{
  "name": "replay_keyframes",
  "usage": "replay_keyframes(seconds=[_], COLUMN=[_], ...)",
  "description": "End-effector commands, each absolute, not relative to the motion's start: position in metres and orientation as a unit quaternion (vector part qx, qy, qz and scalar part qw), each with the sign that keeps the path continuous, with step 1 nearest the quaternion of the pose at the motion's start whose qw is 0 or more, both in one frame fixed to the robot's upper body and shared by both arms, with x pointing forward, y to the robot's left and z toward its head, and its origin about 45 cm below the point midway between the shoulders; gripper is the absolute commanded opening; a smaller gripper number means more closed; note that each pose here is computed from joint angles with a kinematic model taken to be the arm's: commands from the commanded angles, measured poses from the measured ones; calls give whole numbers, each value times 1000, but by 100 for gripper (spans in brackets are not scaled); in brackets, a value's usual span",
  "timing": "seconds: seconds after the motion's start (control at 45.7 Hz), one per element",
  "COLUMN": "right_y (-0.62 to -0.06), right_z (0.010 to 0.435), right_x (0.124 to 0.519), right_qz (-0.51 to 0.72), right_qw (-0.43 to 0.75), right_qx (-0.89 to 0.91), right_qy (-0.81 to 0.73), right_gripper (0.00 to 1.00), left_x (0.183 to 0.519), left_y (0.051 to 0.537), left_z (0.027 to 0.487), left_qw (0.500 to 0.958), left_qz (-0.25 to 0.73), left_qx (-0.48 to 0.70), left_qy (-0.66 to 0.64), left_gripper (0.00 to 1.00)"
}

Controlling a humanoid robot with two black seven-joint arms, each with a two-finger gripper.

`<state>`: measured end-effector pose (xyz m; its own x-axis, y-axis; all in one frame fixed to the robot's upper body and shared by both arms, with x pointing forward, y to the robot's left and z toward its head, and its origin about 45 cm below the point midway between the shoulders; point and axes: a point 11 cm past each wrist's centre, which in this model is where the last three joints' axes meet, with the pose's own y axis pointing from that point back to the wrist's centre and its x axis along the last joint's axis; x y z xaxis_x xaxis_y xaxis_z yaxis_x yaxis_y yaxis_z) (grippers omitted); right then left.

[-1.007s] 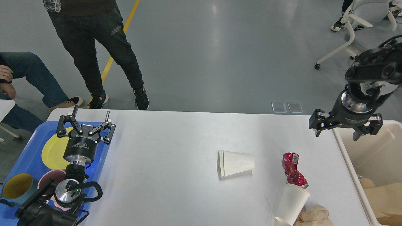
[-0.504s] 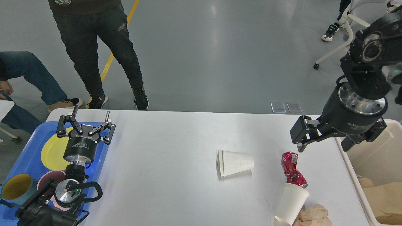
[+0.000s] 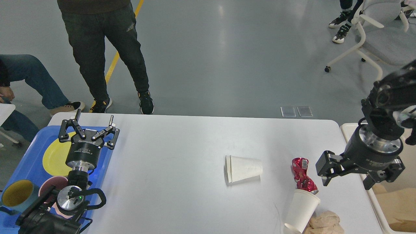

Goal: Tidy desktop
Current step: 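Move the right gripper down to the crumpled brown paper beside the cup, then grasp the crumpled brown paper with the right gripper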

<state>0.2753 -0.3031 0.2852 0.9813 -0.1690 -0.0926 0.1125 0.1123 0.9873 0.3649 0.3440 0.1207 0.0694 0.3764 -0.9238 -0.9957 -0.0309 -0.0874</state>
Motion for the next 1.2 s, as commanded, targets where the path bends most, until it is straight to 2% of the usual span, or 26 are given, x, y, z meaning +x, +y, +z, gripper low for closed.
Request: replay_keyframes(seconds=[0.0,0.328,0.526,0.963,1.007,1.051,1.095,1.117,1.139,1.16,1.182], right_y=[-326,-348,-351,-340,-339,-338,-336,-333,-331,-330,-328], right_z=[238,131,90,60,56,54,53,52,51,51,51], right_x=[262,239,230,234,232,230,229,228,228,227,227], right_qz=[-124,-175,-188,-178,-178,-178,-178,-176,-176,-175,-175], right_qw=[754,756,754,750,751,751,751,751,751,751,751], right_qx=[645,628,624,627,625,626,626,627,628,629,629], right_qy=[-29,-58,-80,-116,-115,-113,-109,-105,-102,-101,-99], right_gripper=[95,95,95,93,87,73,50,17,5,0,0], left_x=[365,365,365,365,365,365,365,365,365,365,365], left_y=[344,344,344,344,344,344,344,344,344,344,344], left_z=[121,121,121,121,121,121,121,121,121,121,121], left_qw=[594,594,594,594,594,594,594,594,594,594,594], left_qz=[577,577,577,577,577,577,577,577,577,577,577], left_qx=[-427,-427,-427,-426,-427,-427,-427,-427,-427,-427,-427], left_qy=[363,363,363,363,363,363,363,363,363,363,363], left_gripper=[96,96,96,96,96,96,96,96,96,96,96])
